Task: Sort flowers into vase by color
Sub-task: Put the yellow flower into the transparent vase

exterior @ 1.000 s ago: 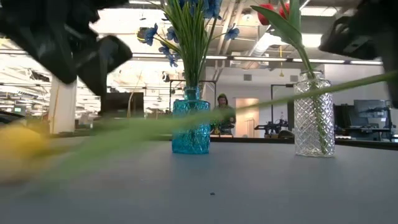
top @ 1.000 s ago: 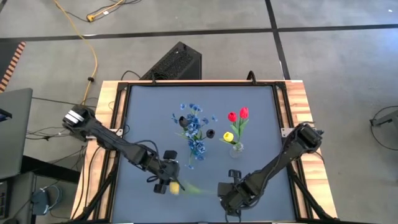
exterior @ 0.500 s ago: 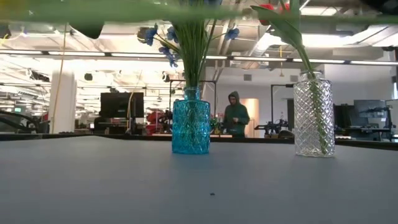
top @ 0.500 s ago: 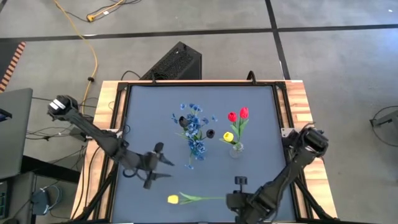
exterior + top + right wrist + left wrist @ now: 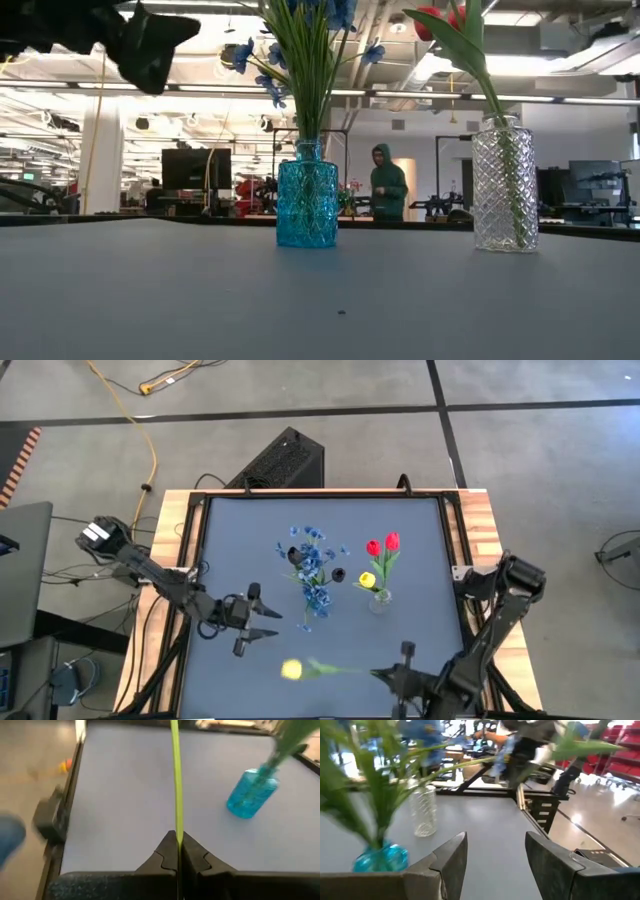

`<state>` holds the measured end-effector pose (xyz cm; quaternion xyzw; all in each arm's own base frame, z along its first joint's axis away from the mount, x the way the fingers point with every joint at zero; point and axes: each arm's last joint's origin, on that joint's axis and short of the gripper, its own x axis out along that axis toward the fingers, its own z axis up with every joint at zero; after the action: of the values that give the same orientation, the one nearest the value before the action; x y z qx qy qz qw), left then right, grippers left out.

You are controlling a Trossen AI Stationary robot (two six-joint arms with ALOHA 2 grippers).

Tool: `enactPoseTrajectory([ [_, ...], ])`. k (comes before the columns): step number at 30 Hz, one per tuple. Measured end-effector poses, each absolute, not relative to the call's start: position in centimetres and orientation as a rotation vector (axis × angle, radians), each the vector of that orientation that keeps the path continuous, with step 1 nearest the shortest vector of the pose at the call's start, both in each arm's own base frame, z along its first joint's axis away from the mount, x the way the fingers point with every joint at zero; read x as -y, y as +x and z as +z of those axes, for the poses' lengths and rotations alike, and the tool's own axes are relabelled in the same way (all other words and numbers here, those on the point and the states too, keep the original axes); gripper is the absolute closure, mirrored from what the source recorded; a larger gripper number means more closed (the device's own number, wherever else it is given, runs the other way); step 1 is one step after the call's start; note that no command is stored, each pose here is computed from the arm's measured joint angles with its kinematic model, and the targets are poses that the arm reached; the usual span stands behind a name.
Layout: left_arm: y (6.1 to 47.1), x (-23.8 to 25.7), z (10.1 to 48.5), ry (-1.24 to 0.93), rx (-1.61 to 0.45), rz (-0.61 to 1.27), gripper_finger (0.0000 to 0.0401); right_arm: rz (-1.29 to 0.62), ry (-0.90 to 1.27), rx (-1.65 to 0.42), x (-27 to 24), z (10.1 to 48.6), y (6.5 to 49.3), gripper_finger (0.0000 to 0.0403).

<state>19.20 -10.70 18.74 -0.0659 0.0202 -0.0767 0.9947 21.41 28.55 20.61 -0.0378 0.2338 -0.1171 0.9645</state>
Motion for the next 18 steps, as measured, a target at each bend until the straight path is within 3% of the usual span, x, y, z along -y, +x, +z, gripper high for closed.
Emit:
enactPoseTrajectory([
  [6, 22.5, 12.8, 17.9, -0.078, 0.017, -0.182, 0.0214, -0.162, 0.142, -0.266, -25.6, 19.0, 22.7, 0.0380],
  [10, 25.3, 14.6, 16.8, -0.049, 0.046, -0.187, 0.0214, 0.054, 0.108, -0.105, -25.3, 19.1, 24.2, 0.0380],
  [18, 31.1, 18.5, 16.0, -0.005, 0.126, -0.265, 0.0214, 0.149, 0.087, -0.044, -24.4, 17.3, 26.5, 0.0380],
])
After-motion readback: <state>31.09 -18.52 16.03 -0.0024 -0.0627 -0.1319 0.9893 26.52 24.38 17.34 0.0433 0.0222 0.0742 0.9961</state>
